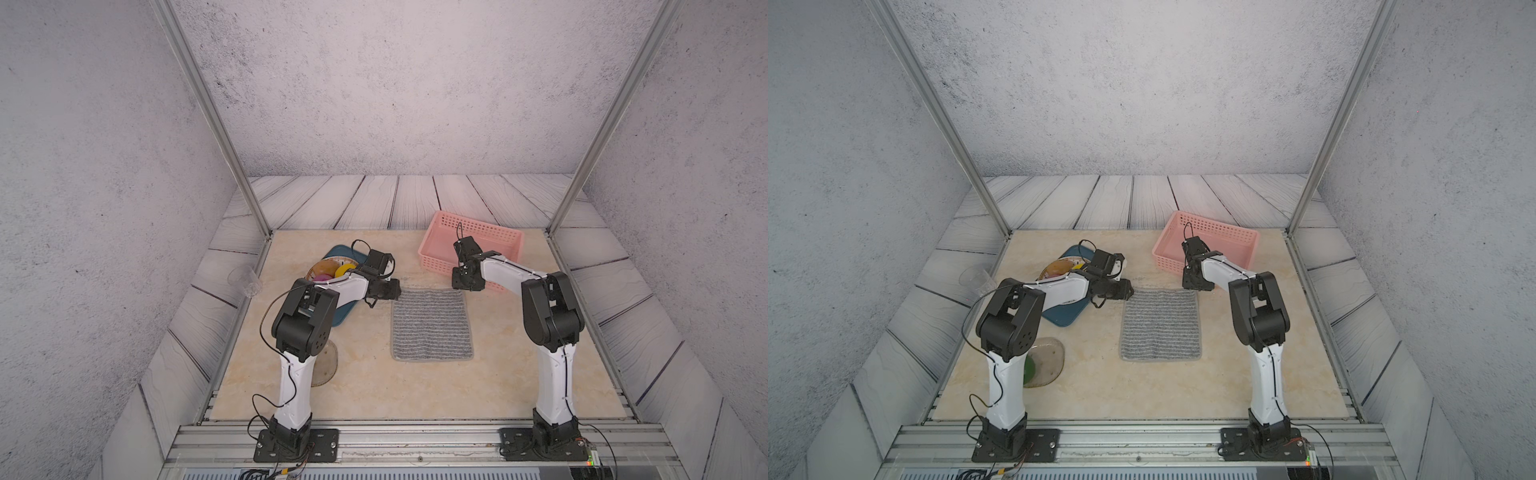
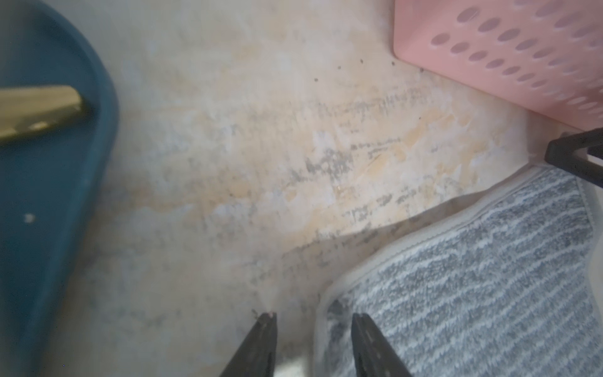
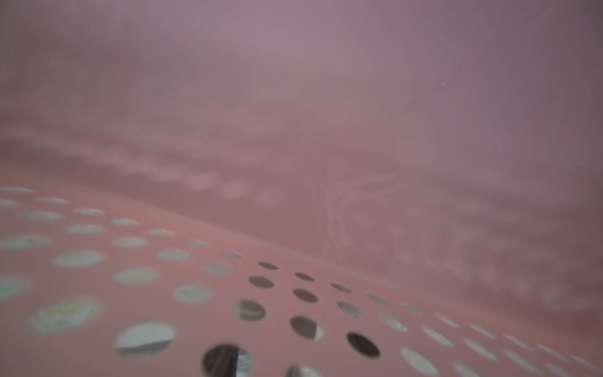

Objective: Fold the square dishcloth
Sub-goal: Fold the cleaning item at the center of the board.

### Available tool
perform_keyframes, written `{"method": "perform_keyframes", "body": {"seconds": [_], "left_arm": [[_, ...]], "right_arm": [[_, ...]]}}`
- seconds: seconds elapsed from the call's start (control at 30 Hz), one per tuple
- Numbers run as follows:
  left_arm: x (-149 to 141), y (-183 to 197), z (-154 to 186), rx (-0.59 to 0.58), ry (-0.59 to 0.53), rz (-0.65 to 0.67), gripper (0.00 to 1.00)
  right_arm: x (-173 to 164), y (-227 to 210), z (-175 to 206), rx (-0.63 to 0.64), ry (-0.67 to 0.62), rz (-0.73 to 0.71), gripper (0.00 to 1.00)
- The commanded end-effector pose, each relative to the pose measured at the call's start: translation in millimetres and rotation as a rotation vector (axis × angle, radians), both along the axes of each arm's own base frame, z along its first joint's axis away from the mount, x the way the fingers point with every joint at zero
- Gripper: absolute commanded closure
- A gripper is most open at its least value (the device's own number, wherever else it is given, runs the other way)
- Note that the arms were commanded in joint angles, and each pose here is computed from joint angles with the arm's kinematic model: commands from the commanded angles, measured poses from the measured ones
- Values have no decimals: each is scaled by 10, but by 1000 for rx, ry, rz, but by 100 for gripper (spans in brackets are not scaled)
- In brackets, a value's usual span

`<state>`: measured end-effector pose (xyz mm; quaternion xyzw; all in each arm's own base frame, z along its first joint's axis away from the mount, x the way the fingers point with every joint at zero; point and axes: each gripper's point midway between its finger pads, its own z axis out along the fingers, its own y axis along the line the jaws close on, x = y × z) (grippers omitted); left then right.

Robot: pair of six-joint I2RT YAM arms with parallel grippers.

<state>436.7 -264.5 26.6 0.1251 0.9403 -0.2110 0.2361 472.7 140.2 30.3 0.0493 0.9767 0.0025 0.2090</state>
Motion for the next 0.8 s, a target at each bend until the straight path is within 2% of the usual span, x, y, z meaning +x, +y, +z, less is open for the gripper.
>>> {"method": "perform_keyframes", "body": {"seconds": [0.0,0.37,0.43,0.57,0.7,0.77], "left_arm": [[-22,-38,-24,-17,29,-33,60],[11,-57,-111,-12,48,-31,79],[22,-64,-110,-13,48,-30,81],[25,-63,-93,-12,45,-32,91],[27,-57,0,-15,28,-32,100],[29,-52,82,-21,9,-31,100]], "right_arm": [[13,-21,-35,7,14,-37,51],[87,6,-84,17,11,-58,63],[98,0,-88,16,12,-60,69],[96,-5,-76,8,14,-54,87],[90,-19,22,7,-3,-44,97],[73,-28,87,4,-14,-40,100]]}}
